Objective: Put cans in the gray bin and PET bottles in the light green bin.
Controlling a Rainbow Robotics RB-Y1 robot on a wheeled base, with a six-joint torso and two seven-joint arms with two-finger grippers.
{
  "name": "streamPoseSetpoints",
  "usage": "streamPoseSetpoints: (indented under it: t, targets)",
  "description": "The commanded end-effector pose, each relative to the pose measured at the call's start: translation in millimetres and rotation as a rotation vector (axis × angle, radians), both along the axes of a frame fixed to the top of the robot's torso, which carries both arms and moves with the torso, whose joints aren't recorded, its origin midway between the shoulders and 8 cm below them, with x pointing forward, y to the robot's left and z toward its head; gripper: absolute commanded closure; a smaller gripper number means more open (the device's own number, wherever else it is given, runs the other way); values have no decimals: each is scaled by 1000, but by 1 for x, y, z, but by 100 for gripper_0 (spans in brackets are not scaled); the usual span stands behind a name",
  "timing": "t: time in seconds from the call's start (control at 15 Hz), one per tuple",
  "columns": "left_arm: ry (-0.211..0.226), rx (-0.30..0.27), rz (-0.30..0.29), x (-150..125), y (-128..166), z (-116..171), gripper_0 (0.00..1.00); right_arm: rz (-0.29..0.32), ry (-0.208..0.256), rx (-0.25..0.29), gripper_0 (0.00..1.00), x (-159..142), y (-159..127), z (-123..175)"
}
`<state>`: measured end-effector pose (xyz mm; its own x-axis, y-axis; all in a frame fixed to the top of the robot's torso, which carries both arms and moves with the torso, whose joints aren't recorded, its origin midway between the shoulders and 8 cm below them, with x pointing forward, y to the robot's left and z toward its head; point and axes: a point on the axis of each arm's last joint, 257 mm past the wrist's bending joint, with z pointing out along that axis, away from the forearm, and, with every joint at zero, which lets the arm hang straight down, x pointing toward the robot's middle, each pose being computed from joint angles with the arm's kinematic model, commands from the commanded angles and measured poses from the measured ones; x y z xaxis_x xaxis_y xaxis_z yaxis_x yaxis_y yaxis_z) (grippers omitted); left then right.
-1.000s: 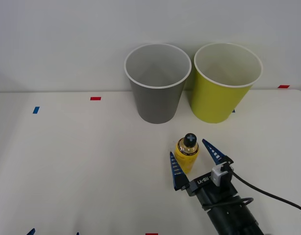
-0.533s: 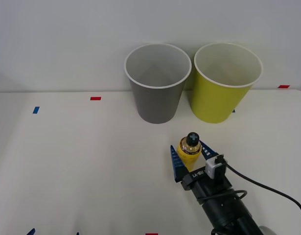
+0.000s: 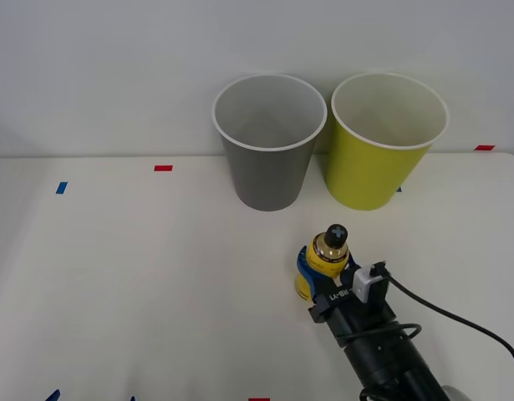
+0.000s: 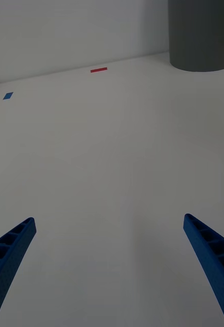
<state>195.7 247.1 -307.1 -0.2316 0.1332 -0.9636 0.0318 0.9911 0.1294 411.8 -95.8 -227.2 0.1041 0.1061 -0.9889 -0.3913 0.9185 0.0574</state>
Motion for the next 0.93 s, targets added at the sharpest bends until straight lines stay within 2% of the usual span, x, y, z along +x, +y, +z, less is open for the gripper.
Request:
streamPoseSetpoints:
  t: [0.07,0.2,0.33,0.53,0.73,0.87,0.93]
  targets:
    - [0,0,0,0,0,0,0,-7,1,-1,94,2,-3,2]
    - [0,0,0,0,0,0,0,-7,78,-54,95,8,-2,13]
    - [0,0,0,0,0,0,0,-15,154,-85,95,10,-4,30]
    - [0,0,0,0,0,0,0,-32,206,-110,95,13,-12,44]
    - [0,0,0,0,0,0,0,-48,280,-163,95,15,-17,58]
    - [0,0,0,0,0,0,0,-69,349,-228,96,11,-24,74]
    - [0,0,0,0,0,0,0,-86,364,-257,96,8,-28,81]
